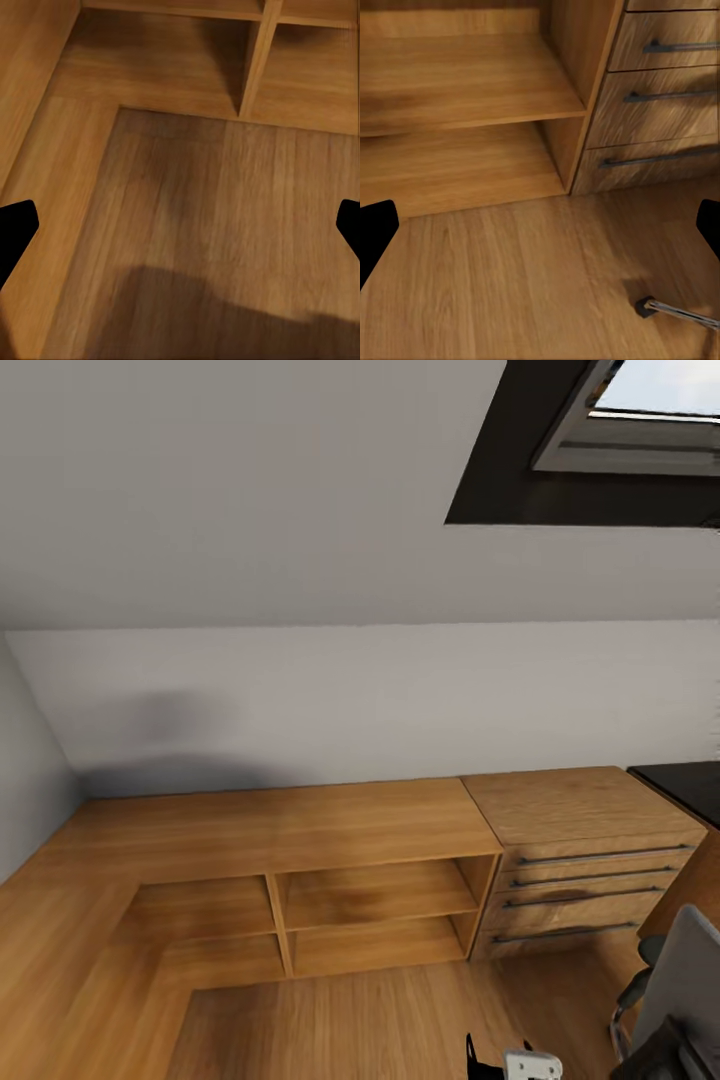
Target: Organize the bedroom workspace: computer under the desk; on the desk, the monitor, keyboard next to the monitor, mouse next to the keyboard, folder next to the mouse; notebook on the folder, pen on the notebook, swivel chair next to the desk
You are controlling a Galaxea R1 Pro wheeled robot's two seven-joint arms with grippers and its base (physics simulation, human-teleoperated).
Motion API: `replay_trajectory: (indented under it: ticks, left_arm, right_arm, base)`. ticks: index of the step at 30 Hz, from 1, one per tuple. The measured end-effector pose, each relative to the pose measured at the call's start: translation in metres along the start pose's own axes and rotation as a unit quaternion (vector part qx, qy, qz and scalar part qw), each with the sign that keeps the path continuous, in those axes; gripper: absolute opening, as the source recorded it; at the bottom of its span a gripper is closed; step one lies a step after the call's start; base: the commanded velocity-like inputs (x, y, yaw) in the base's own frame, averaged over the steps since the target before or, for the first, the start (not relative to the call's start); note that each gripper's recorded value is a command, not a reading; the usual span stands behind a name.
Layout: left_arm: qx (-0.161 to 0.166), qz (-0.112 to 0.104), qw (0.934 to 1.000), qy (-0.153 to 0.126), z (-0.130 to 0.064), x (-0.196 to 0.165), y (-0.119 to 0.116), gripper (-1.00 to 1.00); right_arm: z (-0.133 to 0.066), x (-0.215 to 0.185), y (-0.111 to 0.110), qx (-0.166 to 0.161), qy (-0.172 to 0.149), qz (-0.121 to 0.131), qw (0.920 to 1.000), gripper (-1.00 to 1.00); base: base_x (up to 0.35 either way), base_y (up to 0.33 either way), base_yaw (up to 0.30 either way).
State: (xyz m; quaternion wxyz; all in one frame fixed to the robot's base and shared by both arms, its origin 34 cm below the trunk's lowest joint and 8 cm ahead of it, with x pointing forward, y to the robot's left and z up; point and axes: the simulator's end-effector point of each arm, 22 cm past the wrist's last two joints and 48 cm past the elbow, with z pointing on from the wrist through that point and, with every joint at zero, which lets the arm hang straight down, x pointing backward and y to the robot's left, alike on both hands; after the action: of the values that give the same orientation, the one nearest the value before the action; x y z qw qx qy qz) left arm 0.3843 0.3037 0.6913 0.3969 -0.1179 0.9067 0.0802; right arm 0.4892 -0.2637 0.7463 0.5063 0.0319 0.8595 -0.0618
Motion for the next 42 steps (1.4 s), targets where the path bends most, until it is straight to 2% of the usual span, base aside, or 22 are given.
replay_trajectory:
  ticks: [3,13,23,30,42]
  left_arm:
    - [-0.001,0.0,1.0,-0.002,-0.001,0.001,0.001,1.0]
    - [-0.002,0.002,1.0,0.006,-0.001,0.007,0.002,1.0]
    - [-0.006,0.003,0.9999,0.015,-0.002,0.014,0.005,1.0]
    - [-0.006,0.004,0.9998,0.02,-0.003,0.018,0.005,1.0]
    - [-0.007,0.004,0.9998,0.021,-0.003,0.019,0.005,1.0]
  right_arm:
    - [0.0,-0.002,0.001,-0.003,-0.007,-0.002,1.0,1.0]
    - [-0.001,0.005,-0.001,-0.003,0.0,-0.005,1.0,1.0]
    - [-0.002,0.013,-0.001,-0.003,0.009,-0.006,0.9999,1.0]
    - [-0.002,0.016,-0.002,-0.003,0.013,-0.007,0.9999,1.0]
    - [-0.002,0.017,-0.002,-0.003,0.014,-0.007,0.9999,1.0]
  base:
    - [0.0,0.0,-0.123]
    - [0.005,0.0,-0.085]
    - [0.247,0.0,-0.093]
    - [0.234,0.0,-0.222]
    - [0.018,0.0,-0.291]
